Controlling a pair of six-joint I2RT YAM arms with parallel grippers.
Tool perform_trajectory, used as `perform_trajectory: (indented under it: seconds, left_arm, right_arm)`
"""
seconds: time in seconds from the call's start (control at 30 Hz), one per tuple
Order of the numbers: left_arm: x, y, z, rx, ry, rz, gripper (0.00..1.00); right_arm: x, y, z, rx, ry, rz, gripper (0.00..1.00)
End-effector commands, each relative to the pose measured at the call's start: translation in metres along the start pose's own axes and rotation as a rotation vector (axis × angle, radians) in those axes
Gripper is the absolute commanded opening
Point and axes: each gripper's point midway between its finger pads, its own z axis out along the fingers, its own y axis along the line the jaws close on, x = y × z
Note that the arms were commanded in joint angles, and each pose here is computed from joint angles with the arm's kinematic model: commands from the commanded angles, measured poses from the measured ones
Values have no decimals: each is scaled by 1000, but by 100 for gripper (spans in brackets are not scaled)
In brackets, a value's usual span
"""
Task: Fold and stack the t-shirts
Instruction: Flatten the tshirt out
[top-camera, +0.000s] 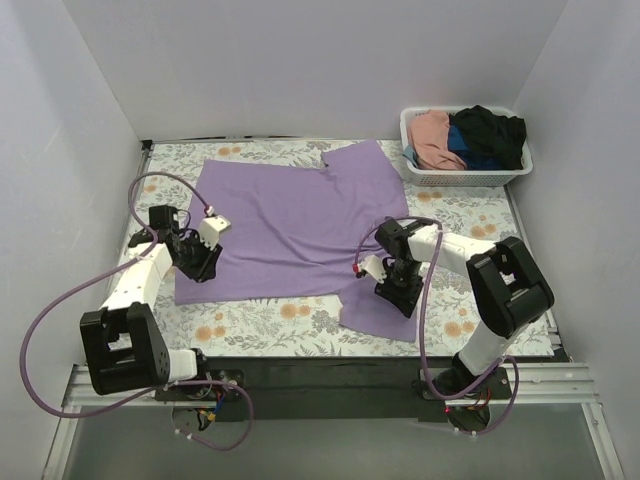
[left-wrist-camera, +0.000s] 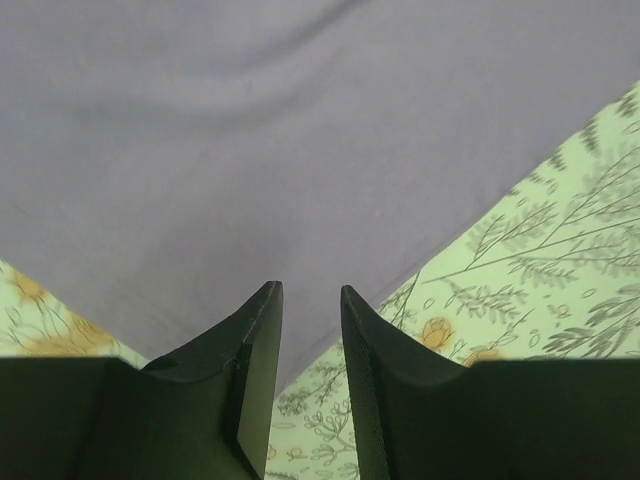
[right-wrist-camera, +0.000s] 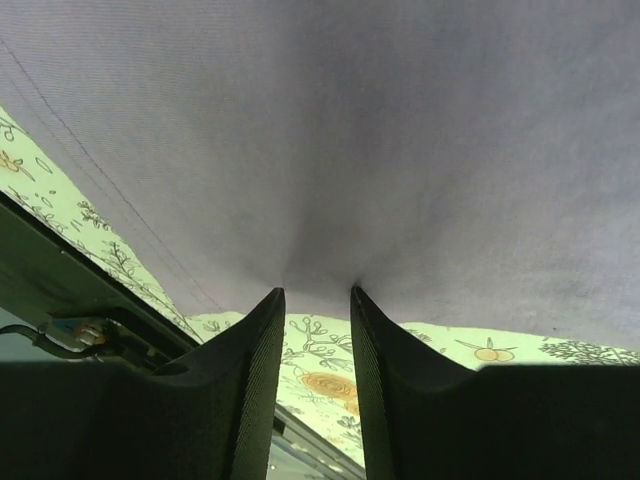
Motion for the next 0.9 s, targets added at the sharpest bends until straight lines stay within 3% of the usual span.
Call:
perform_trajectory:
  seconds: [0.0,0.23,0.33,0.43,0.57,0.7,0.87]
  left_arm:
    - [37,16,2,-60,101,-34,28]
    - [98,-3,7,-58,235,-37,26]
    - [128,-33,3,7,317,-40,24]
    - [134,-34,-13,-9,327,10,18]
    - [105,-44,-32,75,257,1,19]
    - [37,-19,-47,63,76,-33,24]
    - [25,27,-19,20,72,-81,24]
  right_arm:
    - [36,32,26,-102,155,-12,39]
    - [53,81,25,-243,221,-96,36]
    - [47,101,12,-336,197,-133,34]
    - [38,115,-4,-405,152,-161,33]
    - [7,115,-31,-405,26,-182,36]
    - [-24,76,-52,-299,-93,-126,39]
    - [-34,20,-50,-184,-130,17,39]
